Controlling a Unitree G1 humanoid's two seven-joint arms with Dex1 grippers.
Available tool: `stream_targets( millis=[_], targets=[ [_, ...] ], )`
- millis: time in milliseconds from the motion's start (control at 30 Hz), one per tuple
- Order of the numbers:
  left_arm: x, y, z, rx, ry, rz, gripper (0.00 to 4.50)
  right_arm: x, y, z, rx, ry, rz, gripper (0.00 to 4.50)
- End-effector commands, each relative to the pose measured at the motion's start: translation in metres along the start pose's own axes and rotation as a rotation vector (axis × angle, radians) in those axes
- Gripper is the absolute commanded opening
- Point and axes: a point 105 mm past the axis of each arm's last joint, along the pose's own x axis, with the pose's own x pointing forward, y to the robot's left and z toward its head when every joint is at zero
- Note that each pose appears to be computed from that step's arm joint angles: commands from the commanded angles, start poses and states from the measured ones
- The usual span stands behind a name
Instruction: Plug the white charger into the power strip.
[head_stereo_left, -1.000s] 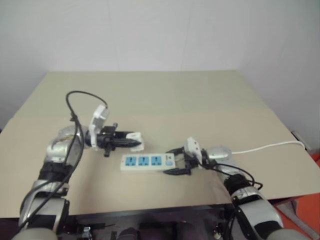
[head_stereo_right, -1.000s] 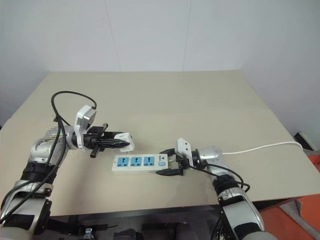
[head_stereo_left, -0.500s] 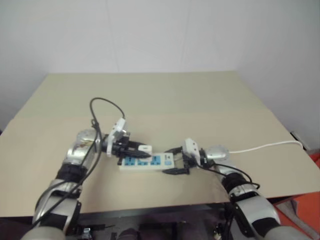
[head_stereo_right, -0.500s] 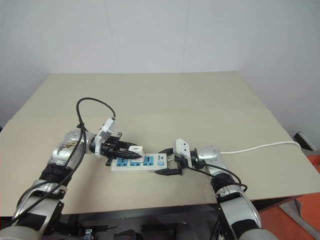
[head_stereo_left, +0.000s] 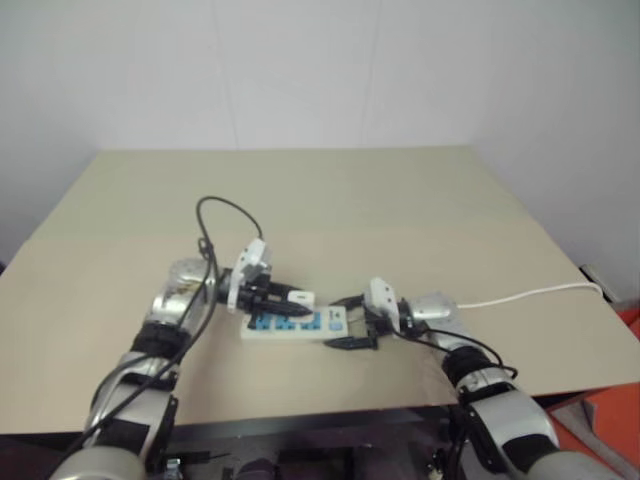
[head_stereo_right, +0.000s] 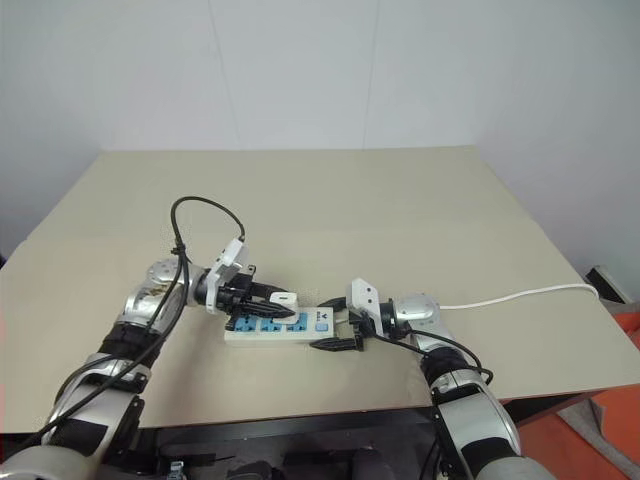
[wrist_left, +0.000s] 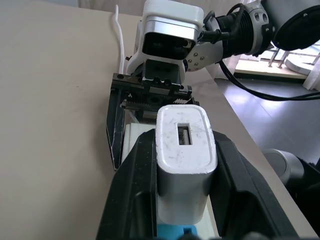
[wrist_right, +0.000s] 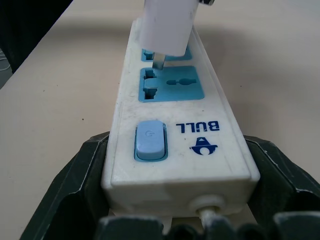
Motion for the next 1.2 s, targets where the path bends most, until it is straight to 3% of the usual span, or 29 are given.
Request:
stream_targets(
  millis=[33,1200],
  targets=[
    [0.002,0.001,0.012,0.047,-0.012,-0.011,1.01,0.001,0.003,-0.010,0.008,0.056,0.007,3.42],
    [0.011,0.003,-0.010,0.046,0.063,-0.059,1.01,0.000,0.004,-0.016,0.014,0.081,-0.008,3.42]
  ],
)
